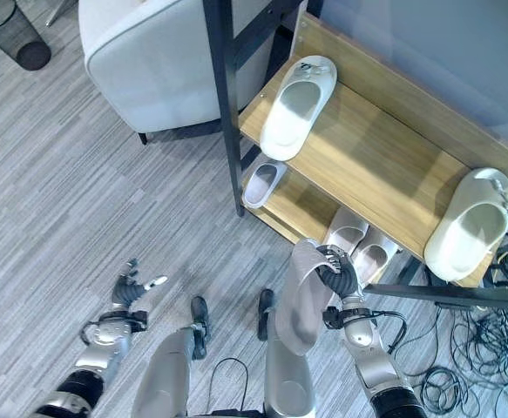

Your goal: Arrange the slippers neatly on the shoe rack.

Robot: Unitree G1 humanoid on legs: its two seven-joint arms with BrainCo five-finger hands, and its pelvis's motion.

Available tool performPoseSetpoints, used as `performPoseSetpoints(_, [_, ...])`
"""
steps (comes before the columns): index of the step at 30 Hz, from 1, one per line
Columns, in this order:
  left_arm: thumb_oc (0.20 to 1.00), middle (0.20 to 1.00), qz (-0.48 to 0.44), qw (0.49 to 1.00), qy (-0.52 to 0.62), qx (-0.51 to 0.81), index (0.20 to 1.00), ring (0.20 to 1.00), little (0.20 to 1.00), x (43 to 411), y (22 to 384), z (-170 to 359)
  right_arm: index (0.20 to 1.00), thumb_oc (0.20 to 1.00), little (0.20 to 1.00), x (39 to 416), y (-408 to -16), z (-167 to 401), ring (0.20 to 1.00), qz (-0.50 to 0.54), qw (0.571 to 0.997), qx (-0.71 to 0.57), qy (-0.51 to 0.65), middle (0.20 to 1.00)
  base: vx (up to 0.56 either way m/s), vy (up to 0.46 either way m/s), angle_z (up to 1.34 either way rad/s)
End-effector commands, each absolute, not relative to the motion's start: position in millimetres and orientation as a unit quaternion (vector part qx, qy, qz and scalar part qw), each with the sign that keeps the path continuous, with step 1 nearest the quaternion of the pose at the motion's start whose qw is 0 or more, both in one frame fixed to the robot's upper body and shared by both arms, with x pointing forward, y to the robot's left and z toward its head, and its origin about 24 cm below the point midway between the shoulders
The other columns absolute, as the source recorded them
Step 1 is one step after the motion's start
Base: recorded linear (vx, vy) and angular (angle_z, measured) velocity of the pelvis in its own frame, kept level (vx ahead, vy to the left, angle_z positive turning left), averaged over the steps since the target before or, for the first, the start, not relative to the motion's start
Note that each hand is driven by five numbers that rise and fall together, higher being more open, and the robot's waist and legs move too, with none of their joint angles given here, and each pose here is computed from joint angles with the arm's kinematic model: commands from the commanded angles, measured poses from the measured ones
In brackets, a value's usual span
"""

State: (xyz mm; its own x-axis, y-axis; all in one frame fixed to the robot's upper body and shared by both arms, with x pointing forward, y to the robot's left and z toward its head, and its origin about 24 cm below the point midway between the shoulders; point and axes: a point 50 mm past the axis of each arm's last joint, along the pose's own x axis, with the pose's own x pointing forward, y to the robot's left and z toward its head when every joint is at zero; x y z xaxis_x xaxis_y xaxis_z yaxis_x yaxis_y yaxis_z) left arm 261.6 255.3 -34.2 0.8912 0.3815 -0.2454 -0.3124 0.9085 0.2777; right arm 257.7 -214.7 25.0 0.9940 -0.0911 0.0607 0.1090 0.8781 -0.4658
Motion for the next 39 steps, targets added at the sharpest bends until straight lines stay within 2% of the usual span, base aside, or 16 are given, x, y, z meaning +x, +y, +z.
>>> performPoseSetpoints(1, [1.000,1.000,0.209,0.962,0.115,0.132,1.000,1.000,1.000,263.4,269.7,-22.9,0.200,0.200,0.200,254.8,-212.4,42.9,0.200,-0.048,0.965,-0.247,-0.074,0.200,0.07,0.040,-0.11])
performPoseSetpoints(7, [1.000,1.000,0.254,0.958,0.038,0.127,1.000,1.000,1.000,282.1,289.6,15.4,0.200,0.200,0.200,276.2,-226.6,81.8,0.200,-0.067,0.930,-0.331,-0.147,0.200,0.00,-0.023,-0.09])
performPoseSetpoints(8, [1.000,1.000,0.269,0.957,0.017,0.108,1.000,1.000,1.000,287.4,293.3,25.4,0.200,0.200,0.200,295.5,-230.7,117.3,0.200,-0.085,0.899,-0.377,-0.206,0.200,-0.05,-0.079,-0.09])
performPoseSetpoints(11, [1.000,1.000,0.266,0.958,0.012,0.105,1.000,1.000,1.000,290.1,292.2,27.9,0.200,0.200,0.200,304.6,-230.8,139.3,0.200,-0.095,0.874,-0.410,-0.242,0.200,-0.03,-0.070,-0.07])
performPoseSetpoints(12, [1.000,1.000,0.269,0.958,0.007,0.102,1.000,1.000,1.000,291.2,292.2,30.2,0.200,0.200,0.200,311.2,-235.3,159.5,0.200,-0.110,0.844,-0.451,-0.269,0.200,0.02,-0.086,0.00])
performPoseSetpoints(17, [1.000,1.000,0.267,0.959,-0.004,0.092,1.000,1.000,1.000,294.1,292.9,36.0,0.200,0.200,0.200,317.5,-228.6,215.7,0.200,-0.126,0.754,-0.534,-0.361,0.200,0.07,-0.059,0.03])
performPoseSetpoints(26, [1.000,1.000,0.272,0.957,-0.045,0.088,1.000,1.000,1.000,299.3,298.3,57.3,0.200,0.200,0.200,322.3,-222.9,242.8,0.200,-0.156,0.723,-0.547,-0.392,0.200,0.12,-0.038,0.03])
performPoseSetpoints(29, [1.000,1.000,0.285,0.955,-0.051,0.070,1.000,1.000,1.000,300.8,301.0,61.1,0.200,0.200,0.200,325.1,-222.1,248.4,0.200,-0.175,0.733,-0.526,-0.395,0.200,0.09,-0.026,-0.01])
performPoseSetpoints(30, [1.000,1.000,0.295,0.953,-0.047,0.057,1.000,1.000,1.000,301.3,303.1,59.9,0.200,0.200,0.200,327.4,-221.2,247.4,0.200,-0.183,0.755,-0.493,-0.392,0.200,0.09,-0.013,-0.01])
performPoseSetpoints(31, [1.000,1.000,0.294,0.953,-0.050,0.053,1.000,1.000,1.000,302.2,302.6,62.2,0.200,0.200,0.200,327.5,-221.4,247.8,0.200,-0.186,0.759,-0.484,-0.393,0.200,0.09,-0.002,-0.04])
performPoseSetpoints(39, [1.000,1.000,0.266,0.958,-0.097,0.035,1.000,1.000,1.000,305.2,298.1,85.0,0.200,0.200,0.200,339.8,-240.1,265.5,0.200,-0.227,0.772,-0.468,-0.365,0.200,0.02,-0.008,-0.01])
